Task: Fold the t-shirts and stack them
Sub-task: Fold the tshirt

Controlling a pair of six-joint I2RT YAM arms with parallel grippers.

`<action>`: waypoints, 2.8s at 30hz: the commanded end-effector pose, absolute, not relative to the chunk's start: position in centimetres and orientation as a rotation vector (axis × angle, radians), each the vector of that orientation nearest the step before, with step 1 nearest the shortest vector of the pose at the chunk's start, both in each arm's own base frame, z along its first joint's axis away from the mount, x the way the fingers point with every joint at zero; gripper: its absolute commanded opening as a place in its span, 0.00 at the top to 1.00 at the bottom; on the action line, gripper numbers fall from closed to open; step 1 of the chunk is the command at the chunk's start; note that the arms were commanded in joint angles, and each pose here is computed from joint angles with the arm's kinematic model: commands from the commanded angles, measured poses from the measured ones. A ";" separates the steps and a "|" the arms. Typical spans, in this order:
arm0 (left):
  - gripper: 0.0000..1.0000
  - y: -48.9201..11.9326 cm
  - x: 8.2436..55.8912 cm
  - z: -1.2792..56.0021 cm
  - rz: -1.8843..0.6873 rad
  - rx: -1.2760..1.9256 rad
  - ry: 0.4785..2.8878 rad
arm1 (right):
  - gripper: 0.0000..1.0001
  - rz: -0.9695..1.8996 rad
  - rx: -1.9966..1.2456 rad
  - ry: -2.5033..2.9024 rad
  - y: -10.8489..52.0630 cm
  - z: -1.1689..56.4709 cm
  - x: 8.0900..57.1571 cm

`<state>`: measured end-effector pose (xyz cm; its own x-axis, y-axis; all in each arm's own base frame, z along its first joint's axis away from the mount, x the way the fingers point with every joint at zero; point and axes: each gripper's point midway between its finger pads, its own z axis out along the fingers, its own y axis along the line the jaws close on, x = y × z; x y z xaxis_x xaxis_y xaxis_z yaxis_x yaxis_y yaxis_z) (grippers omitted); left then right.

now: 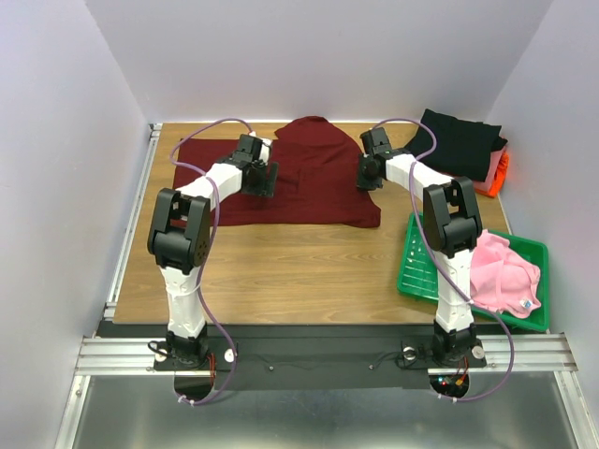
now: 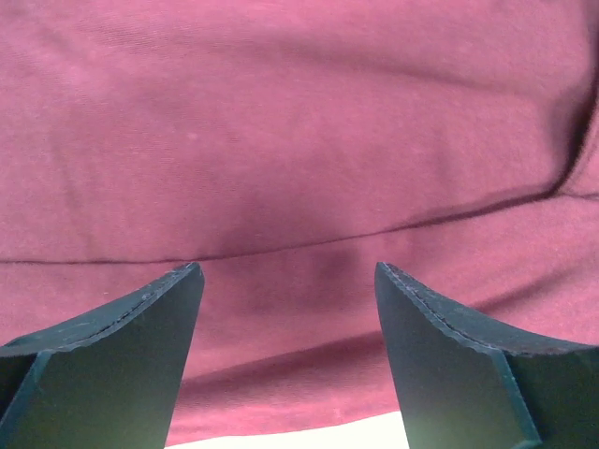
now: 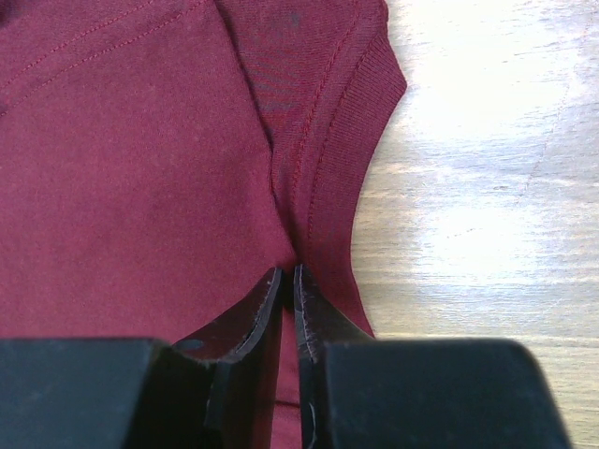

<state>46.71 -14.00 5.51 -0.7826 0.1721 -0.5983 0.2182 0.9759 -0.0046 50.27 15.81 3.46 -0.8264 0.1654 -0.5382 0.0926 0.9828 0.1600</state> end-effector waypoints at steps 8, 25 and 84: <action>0.24 -15.1 46.4 4.9 0.058 0.385 2.480 | 0.84 0.159 0.201 2.528 15.3 4.3 49.8; 0.67 -15.4 46.9 4.5 0.085 0.378 2.485 | 0.84 0.146 0.221 2.524 14.8 4.6 49.3; 0.02 -13.1 49.1 11.1 0.188 0.141 2.386 | 0.66 0.054 0.302 2.416 12.3 8.3 50.7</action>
